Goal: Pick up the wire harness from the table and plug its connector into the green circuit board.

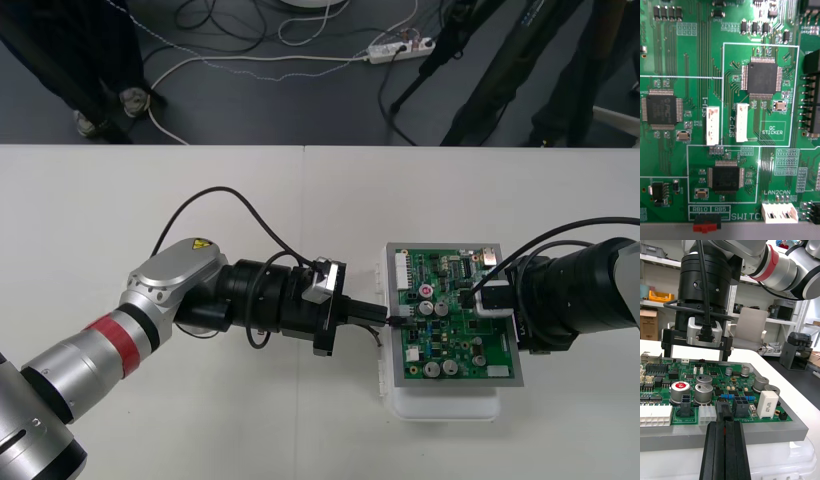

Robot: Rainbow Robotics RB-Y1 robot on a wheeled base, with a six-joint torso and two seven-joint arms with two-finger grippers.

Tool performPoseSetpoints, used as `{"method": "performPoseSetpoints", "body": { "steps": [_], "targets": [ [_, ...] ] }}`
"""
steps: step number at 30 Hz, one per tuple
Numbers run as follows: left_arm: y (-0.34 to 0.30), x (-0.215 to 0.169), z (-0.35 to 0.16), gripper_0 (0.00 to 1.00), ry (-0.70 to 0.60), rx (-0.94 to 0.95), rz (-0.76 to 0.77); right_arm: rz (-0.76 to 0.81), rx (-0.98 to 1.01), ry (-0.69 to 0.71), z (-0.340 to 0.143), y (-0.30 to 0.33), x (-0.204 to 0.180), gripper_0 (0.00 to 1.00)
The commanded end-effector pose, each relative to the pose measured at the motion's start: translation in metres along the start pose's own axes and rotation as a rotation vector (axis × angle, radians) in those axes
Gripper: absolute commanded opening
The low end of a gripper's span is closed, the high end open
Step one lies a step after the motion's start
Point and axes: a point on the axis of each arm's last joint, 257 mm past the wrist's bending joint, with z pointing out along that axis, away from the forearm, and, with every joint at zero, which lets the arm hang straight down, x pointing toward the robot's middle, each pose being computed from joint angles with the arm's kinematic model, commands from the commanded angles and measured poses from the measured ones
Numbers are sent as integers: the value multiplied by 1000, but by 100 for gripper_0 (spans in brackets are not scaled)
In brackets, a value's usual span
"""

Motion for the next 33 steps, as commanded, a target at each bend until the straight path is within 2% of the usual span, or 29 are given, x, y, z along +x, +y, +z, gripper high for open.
{"method": "performPoseSetpoints", "body": {
  "steps": [1, 14, 15, 16, 17, 18, 33],
  "targets": [
    [9, -24, 39, 0, -26, 22, 43, 19, -1, -20, -2, 5, -13, 100],
    [11, -22, 33, 0, -19, 15, 32, 21, 2, -16, -2, 4, -12, 100],
    [11, -22, 32, 10, -17, 14, 31, 23, 1, -17, -2, 4, -12, 100],
    [11, -22, 31, 30, -17, 13, 29, 23, 1, -17, -2, 4, -12, 100],
    [13, -21, 28, 84, -14, 7, 26, 23, 2, -16, -2, 4, -12, 100],
    [15, -20, 25, 100, -9, 2, 24, 23, 2, -16, -2, 4, -12, 100],
    [20, -21, 12, 100, 0, -12, 28, 27, 13, -17, -7, -1, -7, 100]
  ]
}}
